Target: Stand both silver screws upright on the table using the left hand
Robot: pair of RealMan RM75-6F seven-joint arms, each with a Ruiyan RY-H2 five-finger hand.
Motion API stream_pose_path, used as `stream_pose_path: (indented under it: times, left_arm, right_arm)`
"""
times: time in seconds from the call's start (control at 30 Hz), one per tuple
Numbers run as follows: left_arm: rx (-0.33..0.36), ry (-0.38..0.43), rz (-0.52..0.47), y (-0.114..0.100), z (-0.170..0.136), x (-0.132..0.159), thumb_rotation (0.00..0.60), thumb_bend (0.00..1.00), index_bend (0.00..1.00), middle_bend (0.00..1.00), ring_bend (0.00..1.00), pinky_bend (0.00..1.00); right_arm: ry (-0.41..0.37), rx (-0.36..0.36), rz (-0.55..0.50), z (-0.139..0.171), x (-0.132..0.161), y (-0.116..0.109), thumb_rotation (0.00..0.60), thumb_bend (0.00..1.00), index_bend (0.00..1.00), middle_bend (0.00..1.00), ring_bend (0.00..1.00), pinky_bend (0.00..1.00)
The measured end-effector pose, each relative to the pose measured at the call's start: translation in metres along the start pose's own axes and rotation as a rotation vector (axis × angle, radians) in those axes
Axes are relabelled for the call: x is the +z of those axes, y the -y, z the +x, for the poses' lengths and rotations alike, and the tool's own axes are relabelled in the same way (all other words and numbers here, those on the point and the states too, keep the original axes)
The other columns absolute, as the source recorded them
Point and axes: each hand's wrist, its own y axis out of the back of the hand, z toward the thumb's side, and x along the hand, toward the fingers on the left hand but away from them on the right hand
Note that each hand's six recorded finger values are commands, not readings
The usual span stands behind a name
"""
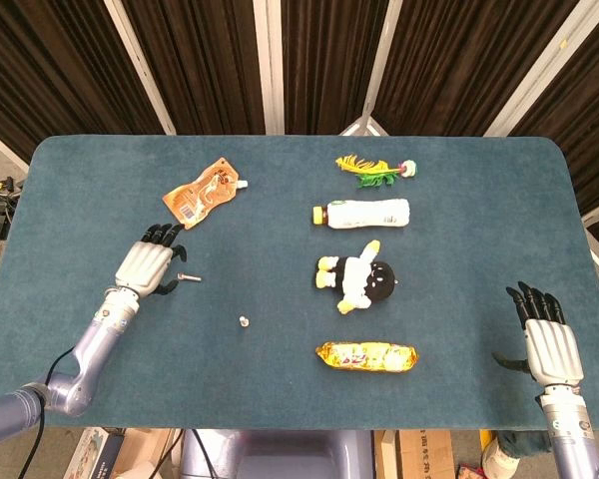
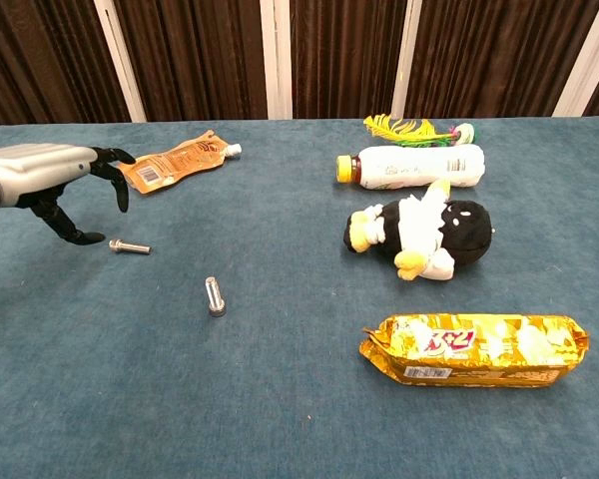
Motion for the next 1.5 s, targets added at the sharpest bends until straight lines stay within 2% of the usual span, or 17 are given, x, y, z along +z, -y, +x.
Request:
stream_pose_path:
  times: [0.3,0.57,1.5]
  left_arm:
    - [-0.001,0.011,0.032,0.016,0.003,0.012,0.600,0.42,0.44,0.03,0.00,0.00]
    - [0.017,0.021,0.031,0.021,0.007,0.021,0.600,0.43,0.45,0.03,0.00,0.00]
    - [0.017,0.020,0.048,0.034,0.014,0.035,0.600,0.49,0.50,0.04,0.00,0.00]
  right_arm:
    - [0.007,-0.007,-0.008,0.000,-0.002,-0.002,0.600,0.00,0.12,0.05,0.01,0.00]
    - [0.005,-0.002,-0.013,0.000,-0.001,-0.001,0.600,0.00,0.13,0.05,0.01,0.00]
    - [0.018,-0.013,-0.037,-0.001,-0.005,-0.005,0.600,0.00,0.13,0.05,0.01,0.00]
